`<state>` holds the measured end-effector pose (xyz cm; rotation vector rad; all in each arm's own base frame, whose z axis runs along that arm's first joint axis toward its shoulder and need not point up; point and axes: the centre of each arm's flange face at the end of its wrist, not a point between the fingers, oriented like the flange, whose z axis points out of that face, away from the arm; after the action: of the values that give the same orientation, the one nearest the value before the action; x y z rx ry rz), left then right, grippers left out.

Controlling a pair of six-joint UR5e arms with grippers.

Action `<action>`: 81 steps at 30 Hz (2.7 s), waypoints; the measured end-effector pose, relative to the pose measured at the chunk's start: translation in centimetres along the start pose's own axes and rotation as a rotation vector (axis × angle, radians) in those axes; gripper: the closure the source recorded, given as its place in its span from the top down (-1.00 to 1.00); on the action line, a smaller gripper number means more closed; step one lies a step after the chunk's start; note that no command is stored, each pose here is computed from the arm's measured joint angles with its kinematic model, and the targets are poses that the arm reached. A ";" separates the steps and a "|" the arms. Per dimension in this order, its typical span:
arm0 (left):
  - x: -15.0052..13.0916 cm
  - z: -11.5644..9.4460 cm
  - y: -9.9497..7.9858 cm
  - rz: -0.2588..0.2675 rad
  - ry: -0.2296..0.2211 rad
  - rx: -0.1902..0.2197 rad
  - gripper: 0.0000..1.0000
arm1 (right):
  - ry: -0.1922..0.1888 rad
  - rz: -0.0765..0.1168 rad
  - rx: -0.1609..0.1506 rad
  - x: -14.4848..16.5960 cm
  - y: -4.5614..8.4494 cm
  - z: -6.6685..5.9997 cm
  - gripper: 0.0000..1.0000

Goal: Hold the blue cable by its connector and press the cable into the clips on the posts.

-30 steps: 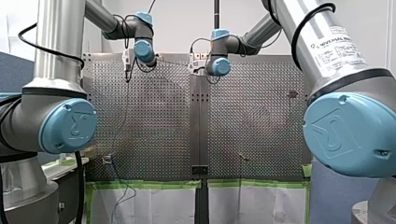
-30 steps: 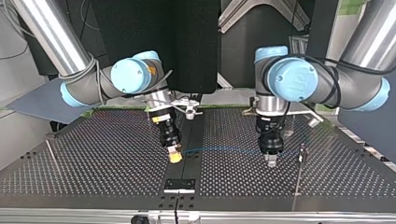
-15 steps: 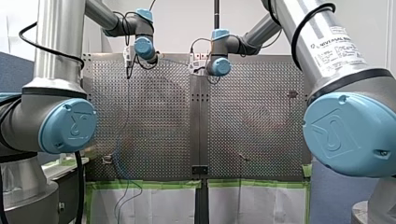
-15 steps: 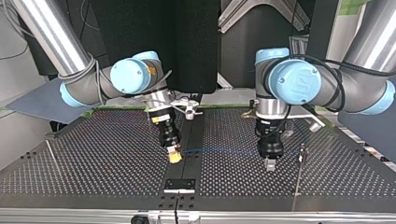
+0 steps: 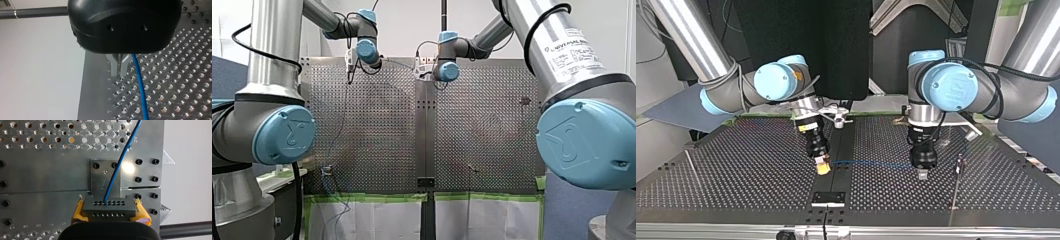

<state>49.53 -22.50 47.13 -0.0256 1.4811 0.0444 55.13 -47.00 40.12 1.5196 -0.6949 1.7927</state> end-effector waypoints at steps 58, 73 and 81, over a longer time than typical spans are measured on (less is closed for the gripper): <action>13.3 -4.4 -6.7 0.048 0.158 0.108 -0.98 | -0.275 -0.013 -0.126 -14.0 3.6 -8.4 -1.00; 18.9 -6.0 -9.0 0.045 0.190 0.132 -0.98 | -0.316 -0.013 -0.151 -17.9 4.4 -11.8 -1.00; 21.2 -6.7 -10.9 0.046 0.209 0.158 -0.98 | -0.335 -0.012 -0.164 -19.7 4.8 -13.6 -1.00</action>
<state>45.21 -33.34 25.26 0.1359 1.6899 -0.0394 44.67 -42.73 18.47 1.7225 -0.9658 1.4457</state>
